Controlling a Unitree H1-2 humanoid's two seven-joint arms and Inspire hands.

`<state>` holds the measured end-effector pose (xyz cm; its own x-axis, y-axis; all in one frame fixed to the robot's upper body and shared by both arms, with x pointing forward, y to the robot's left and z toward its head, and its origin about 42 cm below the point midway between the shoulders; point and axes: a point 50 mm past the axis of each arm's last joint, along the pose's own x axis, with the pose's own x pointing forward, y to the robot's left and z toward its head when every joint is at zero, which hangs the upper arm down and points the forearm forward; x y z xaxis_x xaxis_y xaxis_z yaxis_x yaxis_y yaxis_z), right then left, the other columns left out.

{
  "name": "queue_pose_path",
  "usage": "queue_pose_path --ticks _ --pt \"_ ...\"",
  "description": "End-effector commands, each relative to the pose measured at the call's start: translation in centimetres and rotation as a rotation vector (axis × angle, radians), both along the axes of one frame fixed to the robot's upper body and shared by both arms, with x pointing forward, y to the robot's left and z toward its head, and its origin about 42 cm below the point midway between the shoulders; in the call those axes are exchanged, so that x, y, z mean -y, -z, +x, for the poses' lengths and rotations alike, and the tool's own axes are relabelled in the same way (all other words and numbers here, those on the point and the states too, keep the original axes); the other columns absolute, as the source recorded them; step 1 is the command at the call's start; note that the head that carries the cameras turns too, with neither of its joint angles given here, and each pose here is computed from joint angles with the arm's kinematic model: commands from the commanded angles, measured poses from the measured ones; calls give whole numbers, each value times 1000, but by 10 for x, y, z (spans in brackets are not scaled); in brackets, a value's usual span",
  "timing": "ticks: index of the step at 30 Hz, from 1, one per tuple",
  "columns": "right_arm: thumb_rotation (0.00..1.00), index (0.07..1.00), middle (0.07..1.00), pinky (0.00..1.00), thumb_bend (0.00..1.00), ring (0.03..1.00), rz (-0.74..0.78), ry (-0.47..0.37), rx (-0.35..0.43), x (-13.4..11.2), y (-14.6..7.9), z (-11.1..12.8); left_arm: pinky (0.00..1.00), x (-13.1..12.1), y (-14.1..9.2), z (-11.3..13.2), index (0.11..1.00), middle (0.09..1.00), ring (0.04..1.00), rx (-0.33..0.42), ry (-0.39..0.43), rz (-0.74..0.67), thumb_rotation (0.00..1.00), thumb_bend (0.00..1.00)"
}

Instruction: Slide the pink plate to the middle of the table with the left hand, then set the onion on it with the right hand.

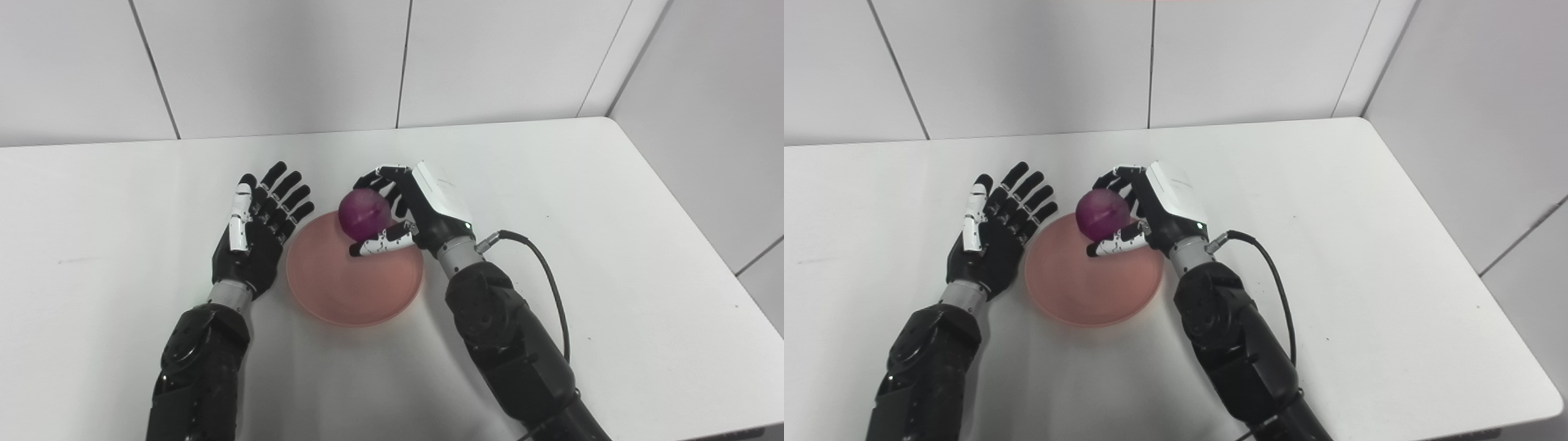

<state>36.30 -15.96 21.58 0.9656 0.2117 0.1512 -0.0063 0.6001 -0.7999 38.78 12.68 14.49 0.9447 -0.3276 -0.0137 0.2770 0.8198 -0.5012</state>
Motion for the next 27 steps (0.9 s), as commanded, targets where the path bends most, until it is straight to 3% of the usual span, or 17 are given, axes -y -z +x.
queue_pose_path --ticks 1,15,27 --pt "140 490 494 295 512 399 18 -59 61 -6 -13 3 831 8 12 -7 859 868 857 -76 0 21 1000 435" --pt "129 490 449 232 511 336 -16 -77 -16 -2 14 -2 832 16 7 -7 863 875 864 -74 -4 19 1000 423" --pt "141 492 586 380 517 493 -32 -69 -17 1 22 -10 829 19 5 -5 858 870 862 -74 -2 17 1000 419"
